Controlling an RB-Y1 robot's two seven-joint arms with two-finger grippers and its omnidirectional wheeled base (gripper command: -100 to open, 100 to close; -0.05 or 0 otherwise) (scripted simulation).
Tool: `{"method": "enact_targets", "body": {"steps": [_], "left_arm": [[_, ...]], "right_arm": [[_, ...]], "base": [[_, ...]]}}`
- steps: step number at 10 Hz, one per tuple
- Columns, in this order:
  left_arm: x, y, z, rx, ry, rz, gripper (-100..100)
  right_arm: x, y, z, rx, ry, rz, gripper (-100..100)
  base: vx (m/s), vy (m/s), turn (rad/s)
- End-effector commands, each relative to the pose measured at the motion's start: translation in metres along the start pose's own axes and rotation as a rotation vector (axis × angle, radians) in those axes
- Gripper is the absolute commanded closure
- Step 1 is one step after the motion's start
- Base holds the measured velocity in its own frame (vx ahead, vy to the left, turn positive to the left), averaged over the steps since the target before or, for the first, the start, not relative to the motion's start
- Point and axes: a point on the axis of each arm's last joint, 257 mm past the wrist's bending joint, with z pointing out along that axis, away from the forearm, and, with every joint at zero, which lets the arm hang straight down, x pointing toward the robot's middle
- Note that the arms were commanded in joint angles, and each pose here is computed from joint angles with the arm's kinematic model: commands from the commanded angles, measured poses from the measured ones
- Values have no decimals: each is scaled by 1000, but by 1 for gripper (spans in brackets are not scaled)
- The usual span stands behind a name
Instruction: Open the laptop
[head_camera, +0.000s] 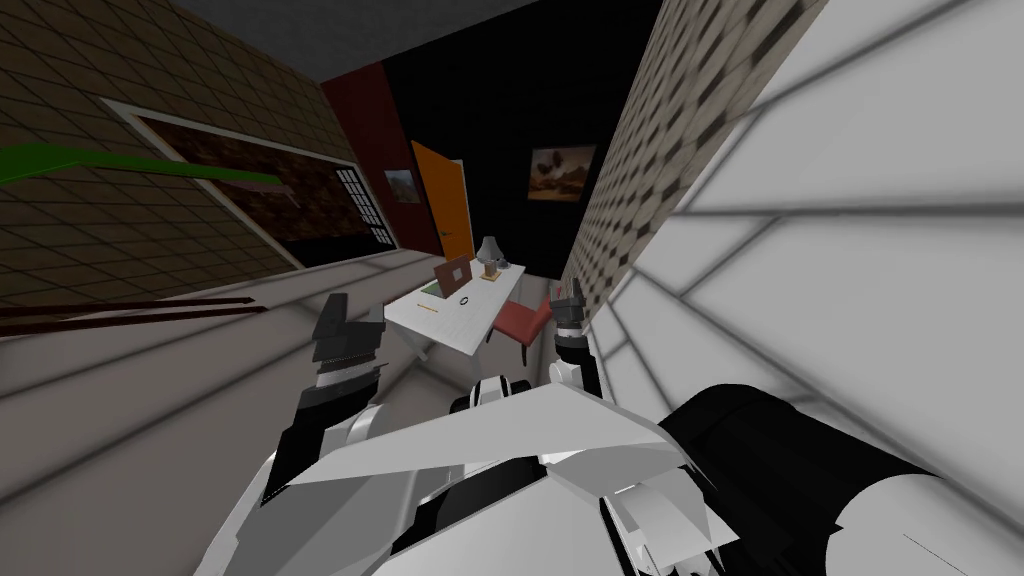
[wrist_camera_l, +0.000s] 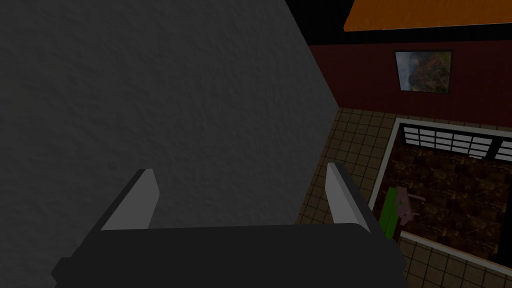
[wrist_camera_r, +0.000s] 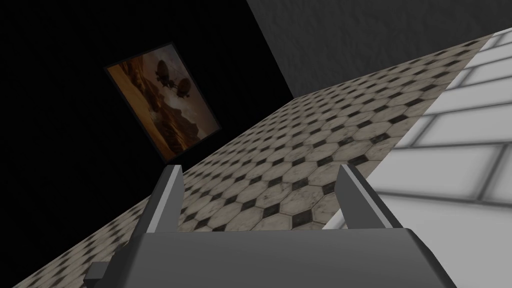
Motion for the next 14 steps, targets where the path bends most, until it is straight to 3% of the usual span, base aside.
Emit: {"method": "enact_targets", "body": {"steps": [1,7,14], "left_arm": [[16,18,9,-1,62,-17,-100],[46,54,33,-13,182,-36,-100],[66,96,60,-47,264,-21,-100]], "right_arm": [[0,0,0,0,0,0,0],[0,0,0,0,0,0,0],[0,0,0,0,0,0,0]], "base": [[-32,9,-81],[-15,13,-86],[-5,20,-69]]}}
